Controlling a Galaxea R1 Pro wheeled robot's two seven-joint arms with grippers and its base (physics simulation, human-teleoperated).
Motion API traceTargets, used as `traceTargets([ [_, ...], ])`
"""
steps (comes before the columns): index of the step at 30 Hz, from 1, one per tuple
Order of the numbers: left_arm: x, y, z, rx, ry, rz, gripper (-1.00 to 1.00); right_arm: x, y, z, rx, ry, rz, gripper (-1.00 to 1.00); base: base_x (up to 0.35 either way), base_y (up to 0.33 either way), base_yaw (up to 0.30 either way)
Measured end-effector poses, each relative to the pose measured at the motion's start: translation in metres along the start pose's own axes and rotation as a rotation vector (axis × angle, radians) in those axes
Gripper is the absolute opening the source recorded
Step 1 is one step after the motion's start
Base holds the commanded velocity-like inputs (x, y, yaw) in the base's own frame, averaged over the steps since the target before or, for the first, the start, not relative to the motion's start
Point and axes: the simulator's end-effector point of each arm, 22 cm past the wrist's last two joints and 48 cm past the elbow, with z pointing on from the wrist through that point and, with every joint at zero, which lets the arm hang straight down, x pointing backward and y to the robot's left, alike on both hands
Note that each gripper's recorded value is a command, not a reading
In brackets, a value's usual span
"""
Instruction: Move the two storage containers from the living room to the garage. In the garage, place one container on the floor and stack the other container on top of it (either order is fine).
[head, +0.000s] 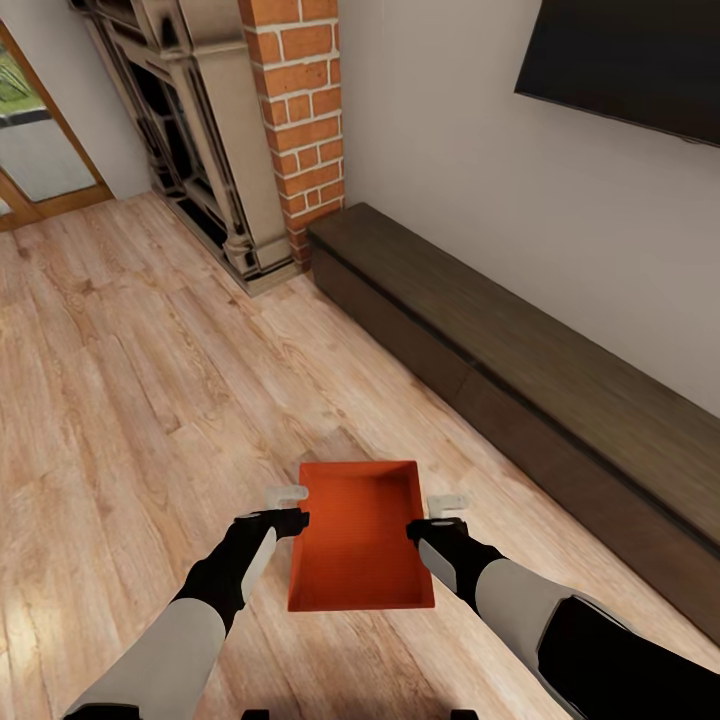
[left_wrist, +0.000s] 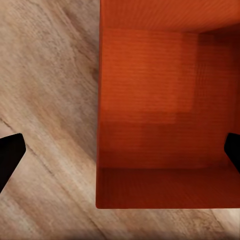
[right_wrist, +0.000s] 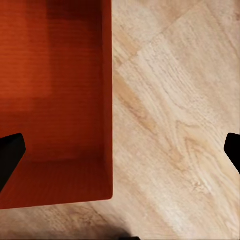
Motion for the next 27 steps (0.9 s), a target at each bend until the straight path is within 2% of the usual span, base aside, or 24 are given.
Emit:
traceTargets([
  [5, 0.002, 0.001, 0.007, -0.001, -0.001, 0.001, 1.00, 0.002, 0.002, 0.007, -0.001, -0.003, 0.001, 1.00, 0.000, 0.000, 0.000],
  [13, 0.001, 0.001, 0.007, -0.001, -0.003, 0.001, 1.00, -0.005, 0.013, 0.004, -0.016, -0.030, 0.010, 1.00, 0.000, 0.000, 0.000],
  [21, 0.001, 0.001, 0.007, -0.001, -0.003, 0.001, 1.00, -0.005, 0.013, 0.005, -0.016, -0.032, 0.008, 1.00, 0.000, 0.000, 0.000],
  [27, 0.004, 0.002, 0.017, -0.001, -0.003, 0.001, 1.00, -0.002, 0.013, 0.014, -0.014, -0.032, 0.008, 1.00, 0.000, 0.000, 0.000],
])
